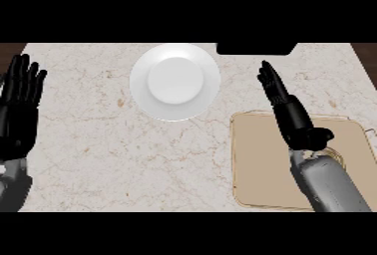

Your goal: Pick the cupcake from the tray and place it in the plate

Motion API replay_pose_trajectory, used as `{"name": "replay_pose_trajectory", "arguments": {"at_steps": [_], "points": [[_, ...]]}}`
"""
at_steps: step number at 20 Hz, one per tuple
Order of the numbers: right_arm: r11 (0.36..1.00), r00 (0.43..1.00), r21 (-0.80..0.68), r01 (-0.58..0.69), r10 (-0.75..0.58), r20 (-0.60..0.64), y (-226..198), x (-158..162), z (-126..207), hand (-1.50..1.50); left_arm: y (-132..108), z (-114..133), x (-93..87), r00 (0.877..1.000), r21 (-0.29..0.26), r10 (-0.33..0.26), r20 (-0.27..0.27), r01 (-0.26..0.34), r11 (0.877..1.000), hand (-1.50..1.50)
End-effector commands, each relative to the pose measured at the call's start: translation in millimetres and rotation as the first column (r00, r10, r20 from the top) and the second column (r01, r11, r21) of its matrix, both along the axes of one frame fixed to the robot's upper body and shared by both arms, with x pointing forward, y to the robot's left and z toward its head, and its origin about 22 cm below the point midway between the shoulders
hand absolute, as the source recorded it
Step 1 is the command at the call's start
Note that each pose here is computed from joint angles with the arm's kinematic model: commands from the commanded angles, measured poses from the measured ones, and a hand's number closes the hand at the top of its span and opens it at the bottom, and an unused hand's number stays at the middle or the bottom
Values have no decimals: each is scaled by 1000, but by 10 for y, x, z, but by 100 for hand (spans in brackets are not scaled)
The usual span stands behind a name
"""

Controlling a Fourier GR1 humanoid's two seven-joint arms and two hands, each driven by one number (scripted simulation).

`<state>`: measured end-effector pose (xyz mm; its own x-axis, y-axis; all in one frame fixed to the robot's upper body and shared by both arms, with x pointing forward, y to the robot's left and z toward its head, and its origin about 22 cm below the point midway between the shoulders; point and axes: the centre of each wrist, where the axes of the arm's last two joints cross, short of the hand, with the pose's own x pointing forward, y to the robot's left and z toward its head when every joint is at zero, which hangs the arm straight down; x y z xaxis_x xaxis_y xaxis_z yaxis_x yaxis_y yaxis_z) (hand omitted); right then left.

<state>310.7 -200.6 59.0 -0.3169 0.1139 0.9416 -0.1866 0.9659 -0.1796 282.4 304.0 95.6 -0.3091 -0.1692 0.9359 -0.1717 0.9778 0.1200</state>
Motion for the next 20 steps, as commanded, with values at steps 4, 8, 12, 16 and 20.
{"name": "replay_pose_trajectory", "arguments": {"at_steps": [4, 8, 12, 16, 20], "points": [[914, 992, 384, 127, -116, -52, -615, -78, 192, -150, 422, -488, -326, 973, 223, 114, -199, -68, 972, 0], [806, 825, 191, 561, -563, -47, -1450, -320, 63, -150, 503, -884, -637, 924, 277, 150, -352, -50, 960, 0], [679, 726, 378, 629, -687, 28, -1371, -723, -45, -150, 503, -920, -684, 919, 304, 150, -364, -35, 952, 0], [655, 702, 426, 624, -710, 64, -1337, -1352, -109, -150, 302, -1025, -765, 925, 304, 130, -356, -17, 953, 0], [761, 797, 320, 564, -603, 28, -1349, -1652, 102, -150, 311, -1071, -811, 928, 313, 116, -354, 1, 950, 0]]}}
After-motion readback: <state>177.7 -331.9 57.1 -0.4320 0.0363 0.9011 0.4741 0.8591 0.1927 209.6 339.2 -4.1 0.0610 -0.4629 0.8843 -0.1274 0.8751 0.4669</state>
